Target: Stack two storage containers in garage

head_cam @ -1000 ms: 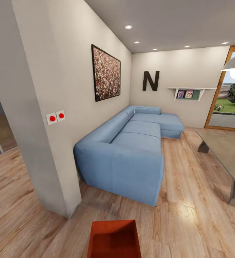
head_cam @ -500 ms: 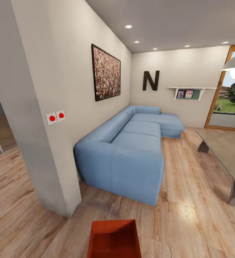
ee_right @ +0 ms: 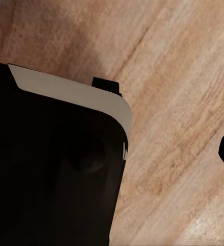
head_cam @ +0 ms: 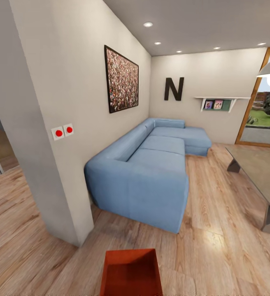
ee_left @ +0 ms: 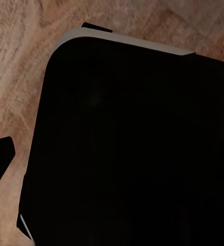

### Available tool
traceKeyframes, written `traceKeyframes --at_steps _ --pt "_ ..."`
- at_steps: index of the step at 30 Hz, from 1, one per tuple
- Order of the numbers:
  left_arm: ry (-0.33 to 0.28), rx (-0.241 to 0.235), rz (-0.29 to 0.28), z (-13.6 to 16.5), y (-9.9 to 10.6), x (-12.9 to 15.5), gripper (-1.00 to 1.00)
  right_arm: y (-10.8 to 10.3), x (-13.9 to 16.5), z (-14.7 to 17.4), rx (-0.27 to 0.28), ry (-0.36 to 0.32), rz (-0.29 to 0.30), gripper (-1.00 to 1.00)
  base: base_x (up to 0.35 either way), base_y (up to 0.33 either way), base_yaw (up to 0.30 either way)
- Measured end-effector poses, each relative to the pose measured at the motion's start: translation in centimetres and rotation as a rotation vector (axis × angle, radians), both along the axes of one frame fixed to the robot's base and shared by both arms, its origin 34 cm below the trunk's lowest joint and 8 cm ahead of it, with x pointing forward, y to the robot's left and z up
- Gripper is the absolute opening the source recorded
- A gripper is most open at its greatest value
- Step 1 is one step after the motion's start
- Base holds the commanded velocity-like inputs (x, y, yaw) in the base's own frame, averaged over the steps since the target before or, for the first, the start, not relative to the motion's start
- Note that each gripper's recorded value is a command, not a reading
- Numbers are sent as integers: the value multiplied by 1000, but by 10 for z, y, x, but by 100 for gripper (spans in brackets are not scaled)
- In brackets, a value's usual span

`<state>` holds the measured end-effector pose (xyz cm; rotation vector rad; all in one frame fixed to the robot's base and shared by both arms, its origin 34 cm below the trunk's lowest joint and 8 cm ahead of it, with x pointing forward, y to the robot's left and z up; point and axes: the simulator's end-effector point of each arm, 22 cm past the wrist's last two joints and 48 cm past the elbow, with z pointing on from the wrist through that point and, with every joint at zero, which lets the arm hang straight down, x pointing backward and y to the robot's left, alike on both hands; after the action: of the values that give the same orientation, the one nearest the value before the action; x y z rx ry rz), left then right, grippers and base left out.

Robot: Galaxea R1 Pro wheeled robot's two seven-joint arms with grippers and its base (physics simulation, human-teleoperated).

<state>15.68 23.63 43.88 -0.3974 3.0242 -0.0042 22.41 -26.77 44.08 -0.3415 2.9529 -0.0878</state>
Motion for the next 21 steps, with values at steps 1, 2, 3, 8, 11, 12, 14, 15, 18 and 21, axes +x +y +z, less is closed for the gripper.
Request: traceKeyframes --at_steps 1,2,3,8,11,12,14,15,18,21 --pt "2 0 0 0 0 -1 100 0 -1 0 0 2 0 100 0 18 0" --pt "4 0 0 0 0 -1 100 0 -1 0 0 3 0 100 0 69 0" --pt "5 0 0 0 0 -2 100 0 -2 0 0 5 -1 100 0 100 0" --pt "14 0 0 0 0 -5 100 0 -5 -1 0 12 -2 100 0 101 0" --pt "18 0 0 0 0 -7 100 0 -6 -1 0 16 -2 100 0 30 0" --pt "19 0 0 0 0 -8 100 0 -7 -1 -1 18 -1 100 0 15 0" --pt "23 0 0 0 0 -9 100 0 -8 -2 -1 21 -1 100 0 11 0" --pt "24 0 0 0 0 -10 100 -1 -9 -2 -1 22 -1 100 0 6 0" --pt "29 0 0 0 0 -11 100 0 -11 -2 -1 27 -1 100 0 4 0" --pt "33 -1 0 0 0 -13 100 -1 -12 -3 -1 32 -1 100 0 2 0"
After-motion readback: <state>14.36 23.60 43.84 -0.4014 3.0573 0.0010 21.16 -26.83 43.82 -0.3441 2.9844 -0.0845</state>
